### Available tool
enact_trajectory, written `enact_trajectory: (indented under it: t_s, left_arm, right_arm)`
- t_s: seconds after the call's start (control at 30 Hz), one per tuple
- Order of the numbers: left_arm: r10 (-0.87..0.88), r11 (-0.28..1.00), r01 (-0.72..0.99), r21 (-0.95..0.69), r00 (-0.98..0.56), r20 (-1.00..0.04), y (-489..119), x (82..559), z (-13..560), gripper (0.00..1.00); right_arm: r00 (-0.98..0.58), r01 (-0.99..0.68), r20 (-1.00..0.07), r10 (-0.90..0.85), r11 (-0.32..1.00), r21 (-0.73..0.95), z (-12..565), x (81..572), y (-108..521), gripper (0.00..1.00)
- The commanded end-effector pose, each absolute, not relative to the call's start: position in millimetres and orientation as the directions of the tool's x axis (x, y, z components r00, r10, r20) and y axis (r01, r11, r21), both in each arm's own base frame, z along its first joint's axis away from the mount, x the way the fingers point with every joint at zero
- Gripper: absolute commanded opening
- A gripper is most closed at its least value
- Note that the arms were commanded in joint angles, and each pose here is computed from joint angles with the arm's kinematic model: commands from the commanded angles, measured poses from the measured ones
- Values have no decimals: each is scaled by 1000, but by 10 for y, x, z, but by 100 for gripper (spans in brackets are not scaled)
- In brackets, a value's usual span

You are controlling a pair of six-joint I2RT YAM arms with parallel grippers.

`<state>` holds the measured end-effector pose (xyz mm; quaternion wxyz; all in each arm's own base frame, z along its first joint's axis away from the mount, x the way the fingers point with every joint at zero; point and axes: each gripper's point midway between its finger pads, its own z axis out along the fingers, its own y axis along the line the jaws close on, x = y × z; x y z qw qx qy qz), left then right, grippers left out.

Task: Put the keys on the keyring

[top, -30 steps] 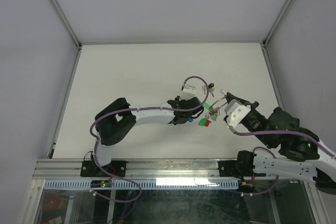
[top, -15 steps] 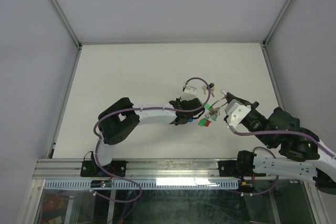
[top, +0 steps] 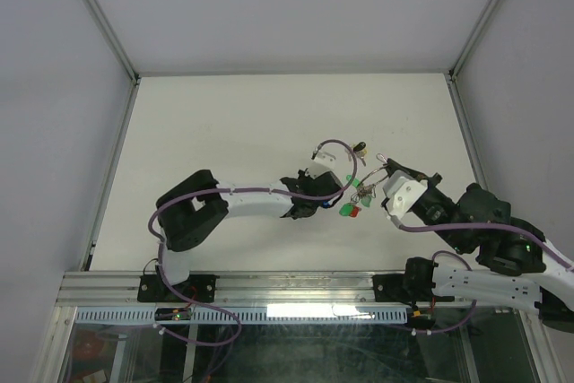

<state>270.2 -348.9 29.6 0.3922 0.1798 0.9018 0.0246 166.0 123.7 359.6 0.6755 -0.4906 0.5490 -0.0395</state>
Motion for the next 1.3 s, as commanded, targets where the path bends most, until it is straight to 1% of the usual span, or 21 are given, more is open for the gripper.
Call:
enact_trajectory:
  t_s: [0.0, 0.1, 0.17, 0.27, 0.37, 0.47, 0.57, 0.7, 0.77, 0.83, 0.93, 1.0, 1.07, 1.13, 1.17, 1.2, 1.23, 1.27]
  left_arm:
    - [321, 897, 427, 118, -442, -838, -3580, 2748, 1091, 0]
    - [262, 861, 507, 43, -369, -892, -3531, 2662, 1421, 0]
    - [219, 830, 557, -18, -356, -909, -3494, 2570, 1593, 0]
    - [148, 820, 566, -87, -358, -922, -3344, 2476, 1849, 0]
    - [118, 805, 581, -119, -353, -928, -3214, 2374, 2065, 0]
    - [73, 744, 653, -142, -291, -954, -3145, 2213, 2401, 0]
    - [67, 686, 721, -97, -195, -978, -3075, 2093, 2692, 0]
    - [107, 592, 805, 34, -37, -994, -2994, 1924, 2956, 0]
    - [123, 553, 829, 87, 21, -992, -2978, 1861, 3019, 0]
    - [169, 533, 836, 132, 47, -984, -2953, 1843, 3013, 0]
    - [241, 551, 818, 163, 32, -970, -2861, 1891, 2971, 0]
    - [247, 568, 807, 160, 19, -969, -2787, 1972, 2959, 0]
    - [275, 668, 732, 131, -80, -958, -2566, 2289, 2828, 0]
    - [321, 779, 618, 103, -252, -913, -2215, 2734, 2465, 0]
    - [319, 806, 586, 78, -320, -892, -2105, 2867, 2320, 0]
    - [315, 781, 623, 29, -354, -880, -2163, 2885, 2236, 0]
    - [334, 685, 728, -30, -350, -875, -2408, 2748, 2217, 0]
    - [361, 581, 812, -51, -313, -879, -2715, 2518, 2256, 0]
  right_arm:
    - [403, -481, -736, -544, 558, -676, 3748, 1658, 1271, 0]
    - [402, -478, -732, -550, 555, -681, 3744, 1664, 1269, 0]
    - [403, -476, -730, -552, 554, -682, 3748, 1666, 1269, 0]
    - [405, -474, -729, -552, 555, -683, 3760, 1666, 1264, 0]
    - [414, -491, -729, -545, 541, -683, 3745, 1646, 1309, 0]
    - [443, -549, -731, -519, 487, -679, 3688, 1565, 1456, 0]
    - [475, -613, -722, -503, 399, -682, 3583, 1465, 1650, 0]
    - [509, -681, -703, -497, 267, -682, 3399, 1328, 1860, 0]
    - [520, -696, -696, -496, 227, -681, 3336, 1295, 1935, 0]
    - [523, -698, -689, -501, 212, -684, 3304, 1298, 1978, 0]
    - [519, -698, -684, -513, 208, -686, 3275, 1319, 2003, 0]
    - [514, -699, -688, -512, 215, -682, 3274, 1325, 2010, 0]
    - [510, -696, -689, -515, 223, -682, 3272, 1339, 2011, 0]
    - [502, -696, -691, -520, 231, -680, 3270, 1353, 2006, 0]
    - [500, -698, -693, -519, 231, -677, 3263, 1351, 2011, 0]
    - [501, -699, -693, -518, 229, -677, 3255, 1348, 2018, 0]
    - [503, -700, -694, -516, 228, -677, 3252, 1345, 2026, 0]
    - [504, -700, -693, -515, 227, -677, 3248, 1345, 2030, 0]
